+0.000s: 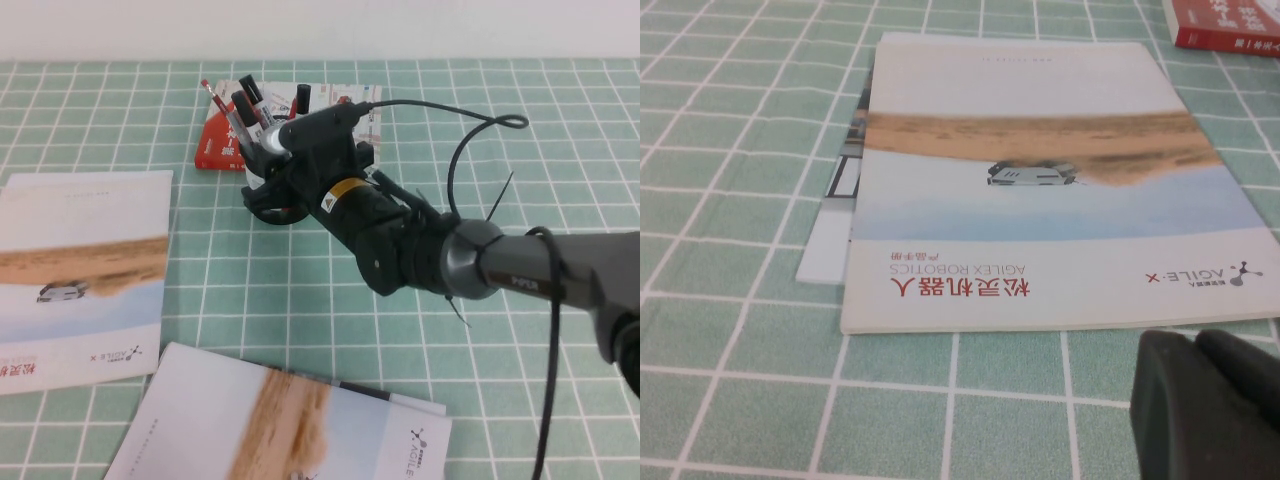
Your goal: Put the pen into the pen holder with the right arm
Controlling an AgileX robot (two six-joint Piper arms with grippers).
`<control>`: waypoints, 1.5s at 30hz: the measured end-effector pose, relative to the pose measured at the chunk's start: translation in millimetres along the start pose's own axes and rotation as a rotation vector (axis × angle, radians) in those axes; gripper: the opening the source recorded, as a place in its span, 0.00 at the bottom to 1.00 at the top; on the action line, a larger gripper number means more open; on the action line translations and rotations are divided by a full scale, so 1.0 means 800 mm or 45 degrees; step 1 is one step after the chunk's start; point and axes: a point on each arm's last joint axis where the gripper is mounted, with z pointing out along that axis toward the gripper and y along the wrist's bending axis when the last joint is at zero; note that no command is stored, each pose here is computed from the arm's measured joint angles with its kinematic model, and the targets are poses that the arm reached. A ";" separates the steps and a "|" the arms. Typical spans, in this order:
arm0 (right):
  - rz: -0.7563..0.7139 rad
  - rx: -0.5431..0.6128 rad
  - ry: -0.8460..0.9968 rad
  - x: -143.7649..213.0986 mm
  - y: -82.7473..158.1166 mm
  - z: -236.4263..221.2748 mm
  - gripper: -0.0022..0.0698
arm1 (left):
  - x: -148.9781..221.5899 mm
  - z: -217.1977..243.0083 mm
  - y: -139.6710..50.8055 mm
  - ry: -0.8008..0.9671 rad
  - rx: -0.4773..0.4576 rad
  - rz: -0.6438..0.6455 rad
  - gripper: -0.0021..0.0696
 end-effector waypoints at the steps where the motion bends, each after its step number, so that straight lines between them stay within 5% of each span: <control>1: 0.001 -0.006 0.025 -0.003 0.001 -0.002 0.51 | 0.000 0.000 0.000 0.000 0.000 0.000 0.02; 8: 0.008 -0.061 0.257 -0.032 0.007 -0.023 0.44 | 0.000 0.000 0.000 0.000 0.000 0.000 0.02; 13: -0.009 -0.139 0.507 -0.070 0.017 -0.061 0.12 | 0.000 0.000 0.000 0.000 0.000 0.000 0.02; 16: -0.056 -0.189 0.587 -0.104 0.025 -0.093 0.04 | 0.000 0.000 0.000 0.000 0.000 0.000 0.02; 26: -0.142 -0.219 0.545 -0.175 0.014 -0.245 0.01 | 0.000 0.000 0.000 0.000 0.000 0.000 0.02; 33: -0.157 -0.241 0.730 -0.150 0.003 -0.334 0.00 | 0.000 0.000 0.000 0.000 0.000 0.000 0.02; 45: -0.195 -0.245 0.930 -0.127 -0.002 -0.364 0.00 | 0.000 0.000 0.000 0.000 0.000 0.000 0.02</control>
